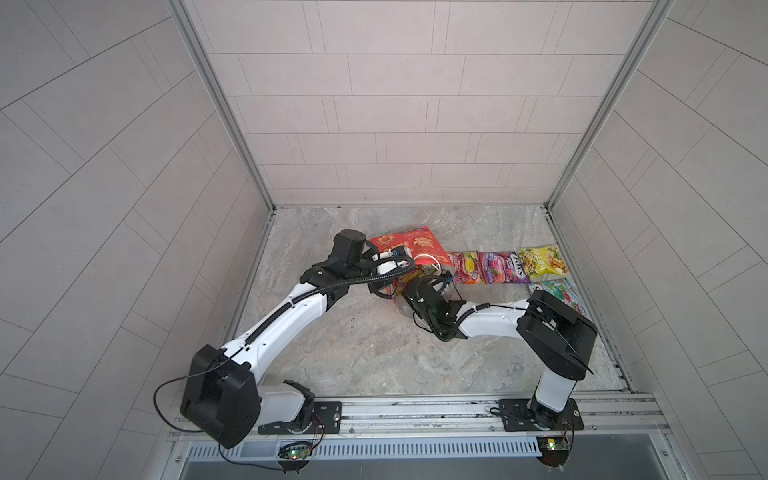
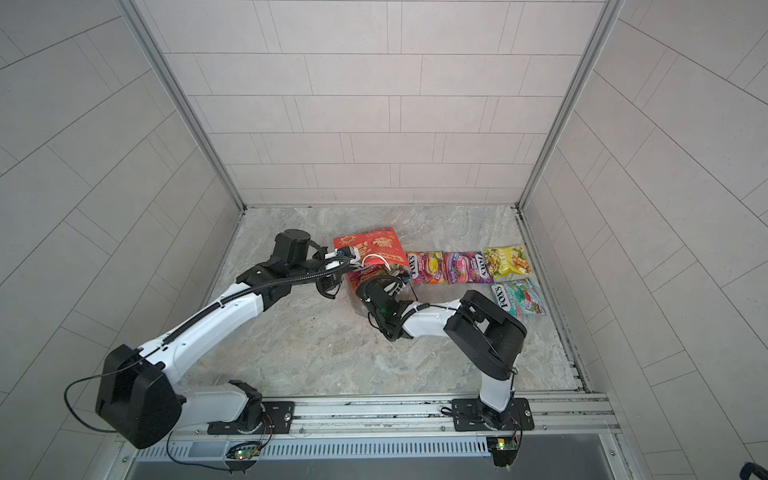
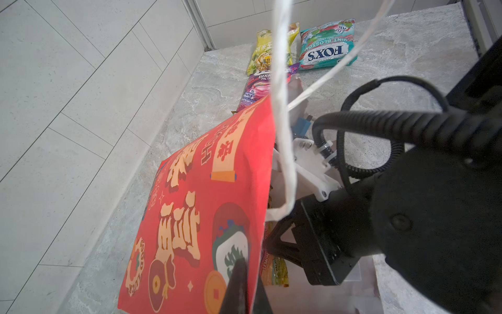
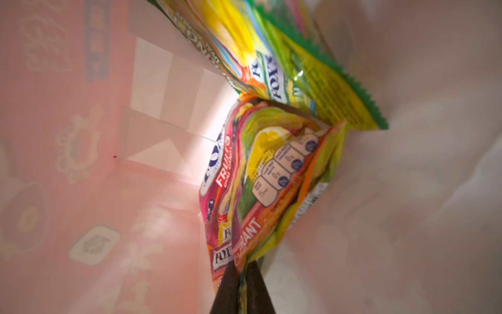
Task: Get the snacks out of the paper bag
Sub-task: 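Close the right gripper on the Fox's Fruits packet inside the bag, then lift the Fruits packet out of the bag with the right gripper, then carry the Fruits packet to the packet row and lower it there, then open the right gripper and release the Fruits packet beside the row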
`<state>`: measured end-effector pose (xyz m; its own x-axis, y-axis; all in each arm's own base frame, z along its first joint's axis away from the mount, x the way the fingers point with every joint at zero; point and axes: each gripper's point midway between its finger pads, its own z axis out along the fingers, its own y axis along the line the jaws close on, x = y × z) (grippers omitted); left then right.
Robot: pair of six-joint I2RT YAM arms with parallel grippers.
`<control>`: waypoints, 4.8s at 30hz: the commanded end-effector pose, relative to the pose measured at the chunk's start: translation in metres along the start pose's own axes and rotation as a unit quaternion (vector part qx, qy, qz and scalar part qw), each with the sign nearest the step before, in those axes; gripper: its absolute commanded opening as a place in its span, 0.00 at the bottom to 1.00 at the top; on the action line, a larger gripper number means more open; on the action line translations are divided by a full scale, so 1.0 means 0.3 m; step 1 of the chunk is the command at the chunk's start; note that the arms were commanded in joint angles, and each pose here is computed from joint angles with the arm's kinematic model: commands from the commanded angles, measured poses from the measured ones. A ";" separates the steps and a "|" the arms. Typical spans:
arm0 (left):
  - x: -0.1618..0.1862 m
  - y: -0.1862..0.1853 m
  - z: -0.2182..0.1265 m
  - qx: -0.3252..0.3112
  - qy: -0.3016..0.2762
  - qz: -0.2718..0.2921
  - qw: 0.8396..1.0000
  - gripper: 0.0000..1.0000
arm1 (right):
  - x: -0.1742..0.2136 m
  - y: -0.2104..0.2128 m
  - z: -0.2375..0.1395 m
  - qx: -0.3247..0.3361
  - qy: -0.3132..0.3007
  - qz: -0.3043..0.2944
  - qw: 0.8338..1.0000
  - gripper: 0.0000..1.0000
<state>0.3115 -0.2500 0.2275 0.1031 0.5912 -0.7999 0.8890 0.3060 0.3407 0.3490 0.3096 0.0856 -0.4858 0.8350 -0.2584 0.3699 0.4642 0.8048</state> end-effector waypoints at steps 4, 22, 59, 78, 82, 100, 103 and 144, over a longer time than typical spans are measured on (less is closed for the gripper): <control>-0.043 0.028 -0.029 -0.018 -0.011 0.006 1.000 0.00 | -0.032 0.033 -0.054 -0.020 -0.008 -0.006 1.000 0.03; -0.009 0.105 -0.021 -0.075 0.020 -0.013 0.997 0.00 | -0.062 0.142 -0.240 -0.080 0.024 -0.154 0.985 0.00; 0.067 0.265 -0.020 -0.178 0.067 -0.070 0.979 0.00 | -0.219 0.483 -0.706 -0.259 0.093 -0.396 0.876 0.00; 0.055 0.335 -0.100 -0.221 0.034 -0.121 0.967 0.00 | -0.608 0.320 -0.839 -0.180 -0.065 -0.283 0.940 0.00; 0.028 0.311 -0.102 -0.195 0.004 -0.118 0.974 0.00 | -0.667 0.220 -0.797 -0.138 -0.089 -0.246 0.955 0.00; -0.034 0.194 -0.098 -0.114 -0.061 -0.068 0.989 0.00 | -0.791 -0.109 -0.706 -0.012 -0.140 -0.182 0.973 0.00; -0.034 0.189 -0.088 -0.105 -0.062 -0.069 0.990 0.00 | -0.796 -0.143 -0.680 -0.003 -0.138 -0.193 0.971 0.00; -0.041 0.184 -0.085 -0.101 -0.071 -0.070 0.990 0.00 | -0.787 -0.558 -0.602 0.111 -0.199 -0.059 0.972 0.10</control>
<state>0.3501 -0.2174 0.2527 -0.0009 0.4555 -0.8902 0.7933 0.5423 0.2767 0.2592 -0.0176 0.1065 -0.2350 0.7758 -0.5856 0.5063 0.6120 0.6075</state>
